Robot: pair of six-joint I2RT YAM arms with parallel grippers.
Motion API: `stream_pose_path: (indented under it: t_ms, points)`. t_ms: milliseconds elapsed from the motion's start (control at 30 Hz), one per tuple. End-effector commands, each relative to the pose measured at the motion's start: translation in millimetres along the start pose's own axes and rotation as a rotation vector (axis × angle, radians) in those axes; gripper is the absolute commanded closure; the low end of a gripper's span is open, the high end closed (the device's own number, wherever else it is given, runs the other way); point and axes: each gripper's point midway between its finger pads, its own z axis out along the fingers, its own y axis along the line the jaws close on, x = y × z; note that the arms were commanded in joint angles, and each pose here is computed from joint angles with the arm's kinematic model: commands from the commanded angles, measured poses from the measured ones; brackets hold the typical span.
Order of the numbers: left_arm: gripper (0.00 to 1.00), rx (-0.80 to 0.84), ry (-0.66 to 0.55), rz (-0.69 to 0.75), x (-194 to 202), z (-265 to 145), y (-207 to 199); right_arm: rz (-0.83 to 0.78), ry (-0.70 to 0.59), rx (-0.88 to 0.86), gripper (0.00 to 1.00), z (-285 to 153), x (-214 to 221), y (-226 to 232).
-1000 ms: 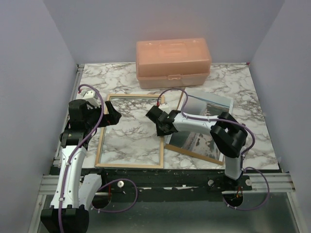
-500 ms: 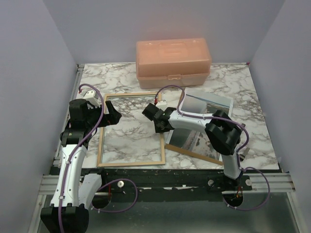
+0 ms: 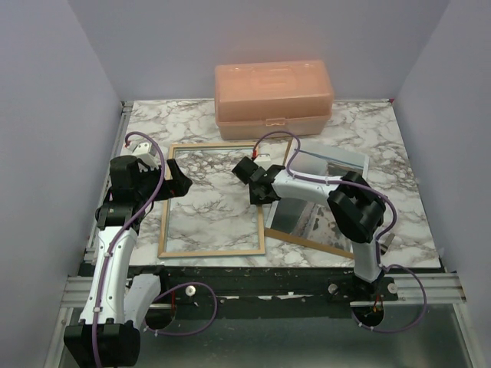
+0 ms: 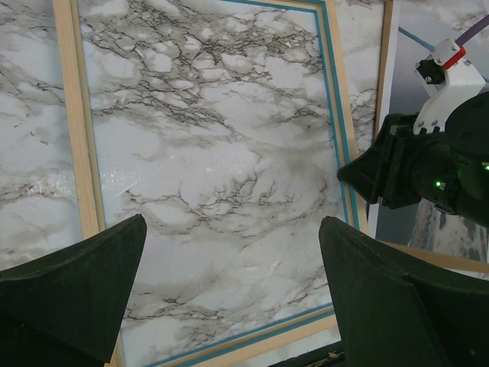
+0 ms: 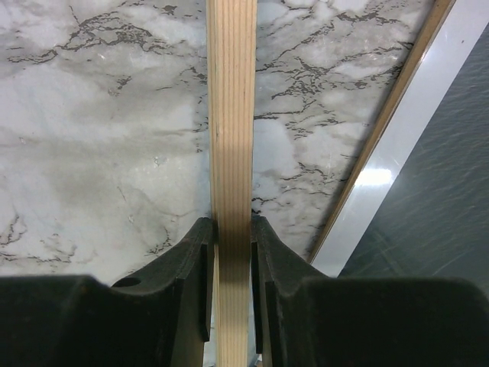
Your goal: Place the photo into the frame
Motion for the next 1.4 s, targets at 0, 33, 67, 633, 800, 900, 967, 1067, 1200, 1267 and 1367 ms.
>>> stream_pose_path:
  t_ms: [0, 33, 67, 633, 800, 900, 967, 1067, 1200, 1267, 1367]
  points:
    - [0.01, 0.019, -0.004, 0.007, -1, 1, -2, -0.002, 0.034, 0.055, 1.00, 6, 15, -20]
    - [0.01, 0.019, -0.004, 0.007, -1, 1, -2, -0.001, 0.035, 0.050, 1.00, 6, 16, -20]
    - [0.01, 0.020, -0.003, 0.007, -1, 1, -2, 0.002, 0.034, 0.042, 1.00, 5, 15, -19]
    - [0.01, 0.026, -0.001, 0.005, -1, 1, -3, 0.023, 0.035, -0.114, 0.54, -13, 13, 3]
    - [0.02, 0.038, -0.010, 0.010, -1, 0, -5, 0.037, 0.060, -0.143, 0.56, -15, 26, 1]
    - [0.02, 0.046, -0.014, 0.012, -2, 0, -7, 0.055, 0.065, -0.188, 0.56, -20, 30, 4]
    - [0.02, 0.040, -0.014, 0.015, -3, 0, -6, 0.073, 0.062, -0.216, 0.56, -24, 32, 5]
    - [0.02, 0.027, -0.018, 0.018, -3, -1, -4, 0.082, 0.058, -0.260, 0.56, -29, 33, 9]
    - [0.01, 0.040, -0.027, 0.023, -4, -2, -6, 0.084, 0.038, -0.320, 0.56, -40, 28, 15]
    - [0.01, 0.050, -0.029, 0.026, -4, -2, -8, 0.097, 0.020, -0.366, 0.56, -48, 25, 20]
    - [0.01, 0.063, -0.025, 0.028, -4, -2, -10, 0.112, 0.007, -0.416, 0.56, -57, 24, 24]
